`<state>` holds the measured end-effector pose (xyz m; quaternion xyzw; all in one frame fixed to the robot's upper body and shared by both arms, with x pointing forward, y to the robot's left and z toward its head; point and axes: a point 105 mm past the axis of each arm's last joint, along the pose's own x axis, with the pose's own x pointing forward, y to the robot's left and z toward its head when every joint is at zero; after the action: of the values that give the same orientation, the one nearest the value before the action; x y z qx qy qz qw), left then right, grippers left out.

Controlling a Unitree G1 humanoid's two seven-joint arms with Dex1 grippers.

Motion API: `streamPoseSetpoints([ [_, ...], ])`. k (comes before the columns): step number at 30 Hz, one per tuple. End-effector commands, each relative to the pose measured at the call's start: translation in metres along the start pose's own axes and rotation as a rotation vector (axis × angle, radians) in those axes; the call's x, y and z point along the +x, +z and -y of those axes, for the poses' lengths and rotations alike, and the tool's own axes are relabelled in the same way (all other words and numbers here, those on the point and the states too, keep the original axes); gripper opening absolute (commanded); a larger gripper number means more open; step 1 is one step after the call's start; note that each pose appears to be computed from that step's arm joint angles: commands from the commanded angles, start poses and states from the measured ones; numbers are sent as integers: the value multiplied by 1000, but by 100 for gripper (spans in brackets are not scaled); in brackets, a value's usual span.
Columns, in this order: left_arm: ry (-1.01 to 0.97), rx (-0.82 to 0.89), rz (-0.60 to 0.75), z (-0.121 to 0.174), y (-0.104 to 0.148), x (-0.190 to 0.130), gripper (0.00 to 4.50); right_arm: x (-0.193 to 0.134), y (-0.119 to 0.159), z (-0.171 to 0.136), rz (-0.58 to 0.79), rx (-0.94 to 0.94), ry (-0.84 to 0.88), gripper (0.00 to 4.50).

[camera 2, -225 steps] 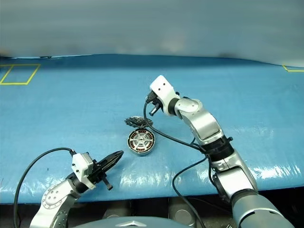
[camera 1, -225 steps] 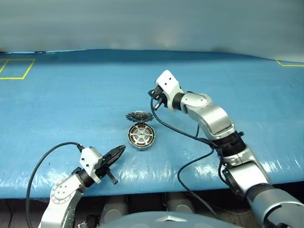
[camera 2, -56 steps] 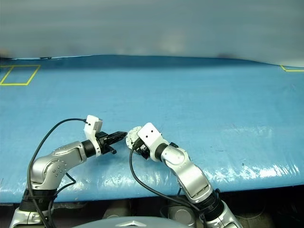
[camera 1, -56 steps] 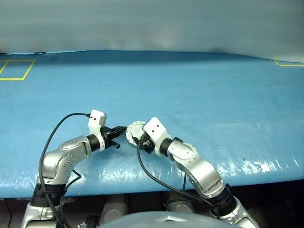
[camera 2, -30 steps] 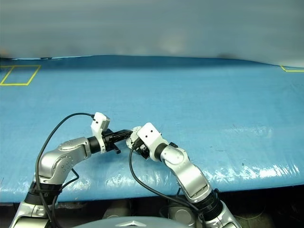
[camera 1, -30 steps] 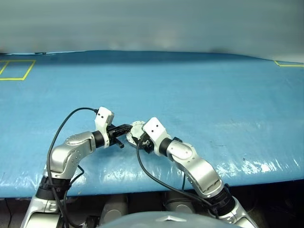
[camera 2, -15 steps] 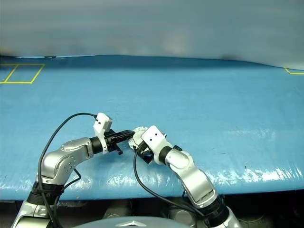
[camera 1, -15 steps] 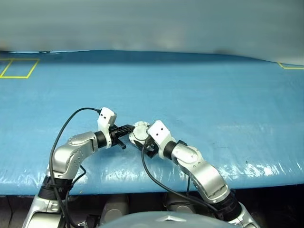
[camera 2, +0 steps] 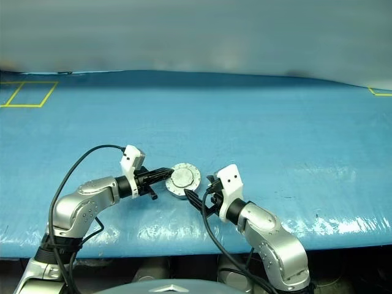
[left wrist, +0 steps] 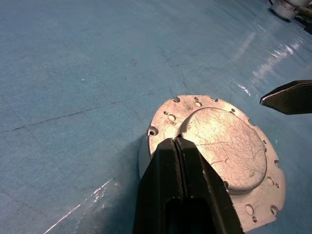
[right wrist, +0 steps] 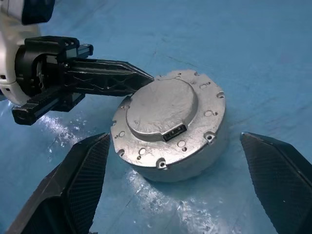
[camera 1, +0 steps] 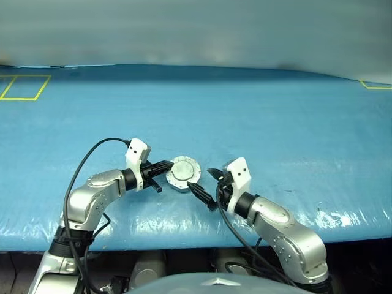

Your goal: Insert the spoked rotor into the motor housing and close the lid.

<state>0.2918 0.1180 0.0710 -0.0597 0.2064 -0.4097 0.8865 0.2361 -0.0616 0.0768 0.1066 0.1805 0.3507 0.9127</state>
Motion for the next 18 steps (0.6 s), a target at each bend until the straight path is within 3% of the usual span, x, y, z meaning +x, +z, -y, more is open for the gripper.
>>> streamPoseSetpoints([
  [1, -23, 2, -16, 5, -3, 1, 0, 2, -4, 6, 20, 185, -37, 448],
  [18, 1, 2, -14, 4, -5, 0, 0, 33, 2, -16, 87, 642, 78, 448],
])
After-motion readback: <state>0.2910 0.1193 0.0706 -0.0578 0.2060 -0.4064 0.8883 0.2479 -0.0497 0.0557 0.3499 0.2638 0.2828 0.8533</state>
